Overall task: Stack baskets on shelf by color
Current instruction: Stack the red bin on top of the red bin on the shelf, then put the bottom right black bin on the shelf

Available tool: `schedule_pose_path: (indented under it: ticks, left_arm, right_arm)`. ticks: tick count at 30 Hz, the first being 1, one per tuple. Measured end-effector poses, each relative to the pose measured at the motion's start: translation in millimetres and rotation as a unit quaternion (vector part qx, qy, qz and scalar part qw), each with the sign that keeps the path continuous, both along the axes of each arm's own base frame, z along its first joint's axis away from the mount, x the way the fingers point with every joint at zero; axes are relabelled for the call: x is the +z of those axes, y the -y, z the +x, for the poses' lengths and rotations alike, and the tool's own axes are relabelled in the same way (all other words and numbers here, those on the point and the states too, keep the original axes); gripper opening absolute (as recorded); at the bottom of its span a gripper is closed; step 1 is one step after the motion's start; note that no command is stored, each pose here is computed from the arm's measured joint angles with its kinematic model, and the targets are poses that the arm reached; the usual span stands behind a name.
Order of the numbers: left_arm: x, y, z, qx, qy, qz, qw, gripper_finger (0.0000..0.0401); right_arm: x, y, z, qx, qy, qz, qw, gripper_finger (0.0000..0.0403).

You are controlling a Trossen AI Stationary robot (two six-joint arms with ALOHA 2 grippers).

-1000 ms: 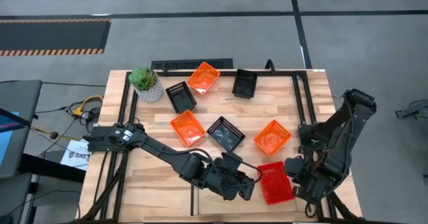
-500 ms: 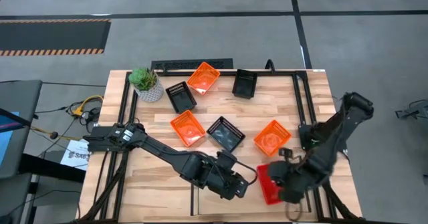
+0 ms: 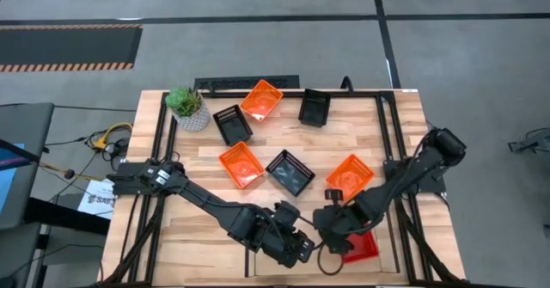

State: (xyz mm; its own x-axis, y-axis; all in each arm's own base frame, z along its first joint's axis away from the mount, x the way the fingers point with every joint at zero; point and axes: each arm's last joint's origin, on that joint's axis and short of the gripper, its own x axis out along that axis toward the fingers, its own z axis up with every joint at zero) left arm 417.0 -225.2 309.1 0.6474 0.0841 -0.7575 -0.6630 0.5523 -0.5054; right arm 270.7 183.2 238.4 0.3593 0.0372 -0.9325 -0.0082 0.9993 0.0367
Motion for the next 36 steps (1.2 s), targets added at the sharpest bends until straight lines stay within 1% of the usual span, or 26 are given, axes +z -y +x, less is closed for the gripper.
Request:
schedule_pose_path:
  ticks: [3,10,15,18,20,22,26,30,33,36]
  left_arm:
    - [-1,3,-3,0.003,-0.005,-0.002,1.0,0.0193]
    - [-1,4,-4,0.002,-0.008,-0.001,1.0,0.0193]
    - [-1,0,-2,0.007,-0.007,0.004,1.0,0.0193]
    - [-1,-3,-1,0.006,-0.008,0.007,1.0,0.0193]
    - [0,-6,1,0.001,-0.01,0.005,1.0,0.0193]
    - [2,-10,3,-0.006,-0.012,0.0,1.0,0.0193]
    - [14,-27,10,-0.025,-0.01,0.008,1.0,0.0193]
    - [27,-58,16,-0.041,-0.016,0.025,0.999,0.0193]
    - [30,-85,16,-0.034,-0.047,0.035,0.998,0.0193]
    - [39,-112,6,-0.036,-0.09,0.043,0.994,0.0193]
  right_arm:
    - [-12,1,2,0.003,-0.031,-0.023,0.999,0.0118]
    - [-13,7,-2,-0.004,-0.058,-0.042,0.997,0.0118]
    - [-12,7,-4,-0.003,-0.058,-0.043,0.997,0.0118]
    - [-5,6,-5,-0.003,-0.041,-0.031,0.999,0.0118]
    - [8,7,-8,-0.009,-0.024,-0.017,1.0,0.0118]
    - [29,11,-14,-0.02,-0.001,0.004,1.0,0.0118]
    - [74,23,-40,-0.051,0.05,0.056,0.996,0.0118]
    - [109,36,-74,-0.09,0.112,0.099,0.985,0.0118]
    - [127,43,-96,-0.107,0.152,0.117,0.976,0.0118]
    - [137,47,-112,-0.115,0.178,0.131,0.969,0.0118]
